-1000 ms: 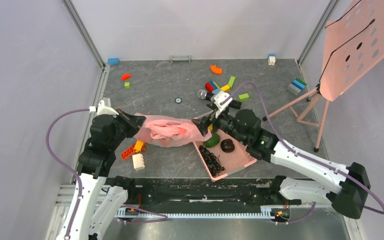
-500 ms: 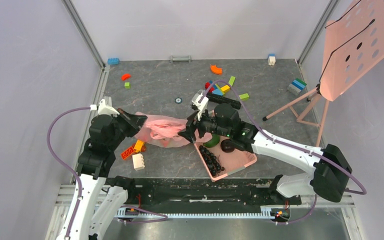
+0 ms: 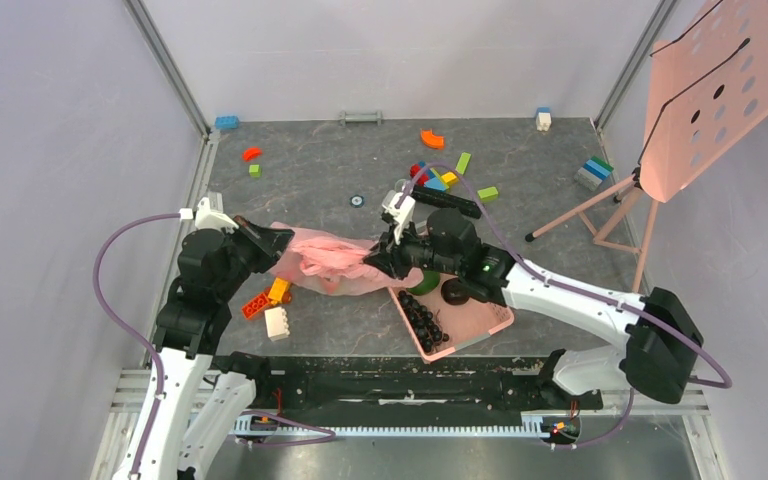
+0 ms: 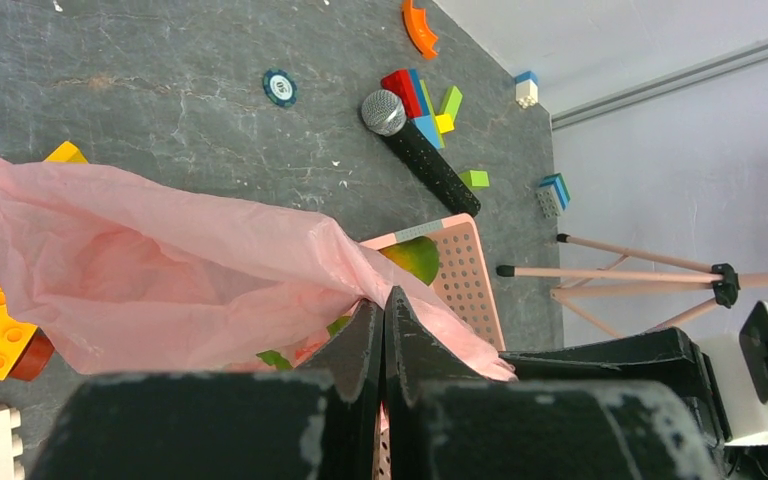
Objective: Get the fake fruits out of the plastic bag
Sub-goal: Untie the plastic bag at the center of the board.
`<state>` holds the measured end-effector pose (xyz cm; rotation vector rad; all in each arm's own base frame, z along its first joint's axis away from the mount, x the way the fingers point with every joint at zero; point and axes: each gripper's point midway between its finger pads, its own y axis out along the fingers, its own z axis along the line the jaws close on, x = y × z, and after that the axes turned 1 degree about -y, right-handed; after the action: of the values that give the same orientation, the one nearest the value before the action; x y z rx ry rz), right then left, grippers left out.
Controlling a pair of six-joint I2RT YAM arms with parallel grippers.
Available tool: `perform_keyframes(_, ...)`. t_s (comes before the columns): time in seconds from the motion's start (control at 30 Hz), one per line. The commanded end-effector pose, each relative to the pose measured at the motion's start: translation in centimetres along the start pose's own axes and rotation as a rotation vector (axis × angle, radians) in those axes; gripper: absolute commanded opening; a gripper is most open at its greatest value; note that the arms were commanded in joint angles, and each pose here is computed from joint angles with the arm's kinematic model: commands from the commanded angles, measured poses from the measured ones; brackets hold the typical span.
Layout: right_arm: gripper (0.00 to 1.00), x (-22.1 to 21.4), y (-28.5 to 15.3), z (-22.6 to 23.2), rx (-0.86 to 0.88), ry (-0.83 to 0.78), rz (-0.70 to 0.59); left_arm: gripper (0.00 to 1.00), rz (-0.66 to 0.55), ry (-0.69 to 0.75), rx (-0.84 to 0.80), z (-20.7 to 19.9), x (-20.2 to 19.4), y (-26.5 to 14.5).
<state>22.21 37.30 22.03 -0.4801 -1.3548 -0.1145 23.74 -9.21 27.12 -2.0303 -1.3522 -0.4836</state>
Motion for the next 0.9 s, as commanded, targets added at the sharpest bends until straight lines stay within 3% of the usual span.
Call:
perform_keyframes(0.0, 0.22, 1.5, -2.0, -1.4, -0.105, -0.013, -0.075, 0.02, -0.051, 0.046, 0.011, 0.0, 1.3, -0.1)
perform_keyframes(0.33, 0.12, 1.9, -6.6, -5.1, -0.370, 0.088, -0.210, 0.02, -0.074, 0.056, 0.110, 1.8, 1.7, -0.1)
perform_keyframes(0.53, 0.07, -0.5, -10.4, -9.3, -0.681, 0.410, -0.341, 0.02, -0.074, 0.056, 0.145, 2.6, 1.5, -0.1)
perform_keyframes(0.63, 0.03, -1.7, -11.2, -9.3, -0.678, 0.548, -0.430, 0.03, -0.067, 0.059, 0.159, 3.0, 1.3, 0.0)
perform_keyframes(0.7, 0.03, -1.1, -11.0, -8.5, -0.610, 0.567, -0.488, 0.10, -0.061, 0.068, 0.157, 3.0, 1.2, -0.1)
perform_keyframes(0.8, 0.04, 0.1, -10.2, -7.5, -0.534, 0.507, -0.486, 0.29, -0.054, 0.088, 0.138, 2.6, 1.2, -0.3)
perform_keyframes(0.87, 0.04, 1.0, -9.6, -6.7, -0.479, 0.448, -0.466, 0.47, -0.052, 0.105, 0.121, 2.2, 1.3, -0.4)
